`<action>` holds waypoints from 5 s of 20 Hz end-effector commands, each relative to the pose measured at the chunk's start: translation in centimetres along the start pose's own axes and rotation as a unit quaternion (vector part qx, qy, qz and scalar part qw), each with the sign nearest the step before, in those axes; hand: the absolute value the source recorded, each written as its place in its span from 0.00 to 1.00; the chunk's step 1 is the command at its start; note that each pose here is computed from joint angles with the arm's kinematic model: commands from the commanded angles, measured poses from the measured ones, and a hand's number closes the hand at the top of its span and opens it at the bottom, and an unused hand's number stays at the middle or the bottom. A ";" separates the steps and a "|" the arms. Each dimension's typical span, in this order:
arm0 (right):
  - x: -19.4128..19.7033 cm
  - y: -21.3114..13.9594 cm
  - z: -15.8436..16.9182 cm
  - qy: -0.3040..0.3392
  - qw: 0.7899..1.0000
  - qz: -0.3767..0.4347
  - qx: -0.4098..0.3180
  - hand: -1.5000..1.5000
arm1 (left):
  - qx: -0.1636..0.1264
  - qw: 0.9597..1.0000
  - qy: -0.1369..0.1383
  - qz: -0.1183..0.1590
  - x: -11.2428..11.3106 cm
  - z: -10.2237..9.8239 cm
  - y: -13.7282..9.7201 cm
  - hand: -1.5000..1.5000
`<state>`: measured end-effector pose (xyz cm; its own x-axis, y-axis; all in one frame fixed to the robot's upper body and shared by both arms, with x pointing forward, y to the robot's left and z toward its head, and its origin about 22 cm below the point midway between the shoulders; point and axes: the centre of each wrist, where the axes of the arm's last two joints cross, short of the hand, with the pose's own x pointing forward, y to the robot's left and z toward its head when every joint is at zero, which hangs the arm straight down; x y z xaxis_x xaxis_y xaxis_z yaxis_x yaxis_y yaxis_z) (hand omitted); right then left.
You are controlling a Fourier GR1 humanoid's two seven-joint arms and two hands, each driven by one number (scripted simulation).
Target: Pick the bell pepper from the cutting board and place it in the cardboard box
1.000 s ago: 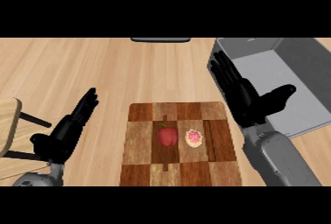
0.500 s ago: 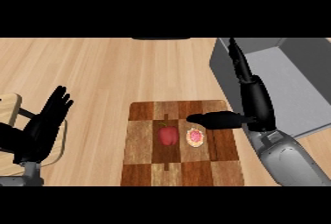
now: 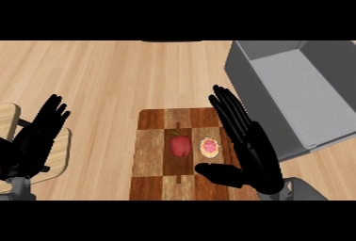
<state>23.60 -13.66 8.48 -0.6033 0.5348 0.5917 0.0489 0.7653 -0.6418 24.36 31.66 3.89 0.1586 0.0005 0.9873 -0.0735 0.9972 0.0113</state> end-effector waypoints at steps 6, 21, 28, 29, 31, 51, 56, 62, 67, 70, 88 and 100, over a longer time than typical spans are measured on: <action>1.2 -0.3 -1.3 0.123 0.944 0.260 0.164 0.00 | -0.001 1.000 -0.012 -0.009 1.0 -0.1 -0.3 0.50; 10.2 7.0 -5.5 0.302 0.857 0.294 0.297 0.00 | -0.007 1.000 -0.019 0.004 3.2 -1.1 0.4 0.50; 9.8 8.4 -6.1 0.326 0.832 0.318 0.318 0.00 | 0.003 1.000 -0.011 0.002 0.5 -0.1 -0.4 0.50; 9.4 7.8 -6.5 0.330 0.835 0.308 0.315 0.00 | -0.007 1.000 -0.007 0.004 -0.1 0.6 -0.8 0.50; 8.7 8.3 -5.3 0.329 0.834 0.310 0.316 0.00 | -0.005 1.000 -0.019 -0.002 -0.1 0.5 -1.0 0.50; 8.0 11.6 -4.5 0.308 0.833 0.332 0.319 0.00 | -0.013 1.000 -0.015 -0.002 1.8 0.7 1.0 0.50; 8.8 9.7 -7.5 0.314 0.822 0.347 0.323 0.00 | -0.010 1.000 -0.020 0.000 2.1 -0.9 0.5 0.50; 7.4 11.6 -6.4 0.331 0.818 0.354 0.311 0.00 | -0.004 1.000 -0.015 -0.003 0.1 -0.3 0.1 0.50; 5.8 12.7 -6.3 0.341 0.801 0.366 0.330 0.00 | -0.014 1.000 -0.009 0.007 1.7 -1.0 0.4 0.50; 6.2 13.2 -5.5 0.349 0.799 0.367 0.324 0.00 | -0.024 1.000 -0.016 -0.004 0.8 1.5 -1.7 0.50; 0.7 13.7 -5.3 0.358 0.782 0.372 0.350 0.00 | -0.015 1.000 -0.013 0.005 1.7 -0.1 -0.7 0.50; 1.2 14.3 -5.5 0.287 0.811 0.378 0.340 1.00 | -0.010 1.000 -0.021 -0.008 2.7 0.5 0.8 0.50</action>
<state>27.72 -0.17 3.03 -0.1087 0.9907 -0.0813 -0.3448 -0.1143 -0.9317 24.31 30.96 4.44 0.1608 0.0183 0.9868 -0.0487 0.9988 -0.0106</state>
